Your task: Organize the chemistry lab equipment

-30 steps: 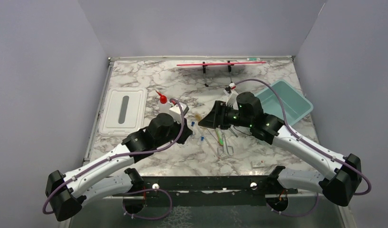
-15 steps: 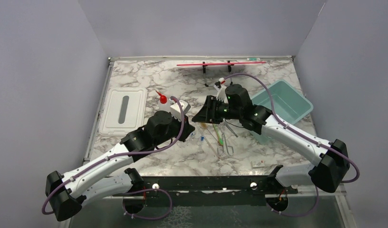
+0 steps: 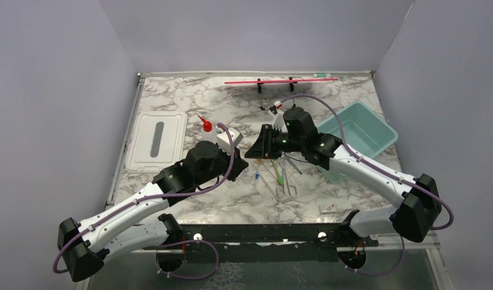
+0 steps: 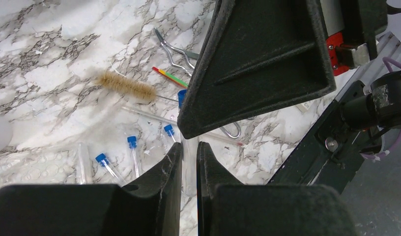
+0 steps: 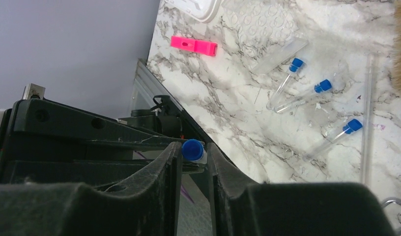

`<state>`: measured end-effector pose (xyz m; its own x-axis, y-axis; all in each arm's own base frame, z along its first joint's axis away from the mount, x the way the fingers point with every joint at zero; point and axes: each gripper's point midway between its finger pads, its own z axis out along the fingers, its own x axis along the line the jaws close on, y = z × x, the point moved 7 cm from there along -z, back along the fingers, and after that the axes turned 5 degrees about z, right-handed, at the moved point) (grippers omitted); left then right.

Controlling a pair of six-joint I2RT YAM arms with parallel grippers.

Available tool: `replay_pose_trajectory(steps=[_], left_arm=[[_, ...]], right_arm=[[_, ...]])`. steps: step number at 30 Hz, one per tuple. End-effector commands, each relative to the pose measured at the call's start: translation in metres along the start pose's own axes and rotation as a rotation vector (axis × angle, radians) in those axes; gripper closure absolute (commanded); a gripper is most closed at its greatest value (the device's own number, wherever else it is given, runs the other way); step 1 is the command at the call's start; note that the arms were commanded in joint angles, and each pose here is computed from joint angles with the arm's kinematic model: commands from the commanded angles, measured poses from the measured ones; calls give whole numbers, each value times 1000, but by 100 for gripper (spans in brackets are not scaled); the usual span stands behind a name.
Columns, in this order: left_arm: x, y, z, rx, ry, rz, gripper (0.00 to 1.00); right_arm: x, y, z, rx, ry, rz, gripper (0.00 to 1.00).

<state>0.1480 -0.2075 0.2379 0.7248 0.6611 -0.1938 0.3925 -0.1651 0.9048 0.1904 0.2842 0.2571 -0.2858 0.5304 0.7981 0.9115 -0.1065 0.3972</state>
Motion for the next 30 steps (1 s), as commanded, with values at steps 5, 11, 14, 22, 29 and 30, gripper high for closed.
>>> replay_pose_trajectory(steps=[5,11,14,22,29,30], left_arm=[[1,19,-13,-84,41,-15,67],[32,27,-46,-141,357,-56,31],[44,41,-76,-208,492,-82,29],[50,101,-161,-406,651,-154,29],[49,139,-198,-461,713,-139,28],[50,142,-199,-455,724,-129,27]], right_arm=[[4,4,-1,-10,2,-76,79],[-6,20,4,-153,-105,-253,79],[-8,24,16,-214,-169,-357,79],[20,9,68,-414,-231,-620,79],[31,-19,126,-421,-224,-715,80],[32,-22,133,-421,-223,-727,80]])
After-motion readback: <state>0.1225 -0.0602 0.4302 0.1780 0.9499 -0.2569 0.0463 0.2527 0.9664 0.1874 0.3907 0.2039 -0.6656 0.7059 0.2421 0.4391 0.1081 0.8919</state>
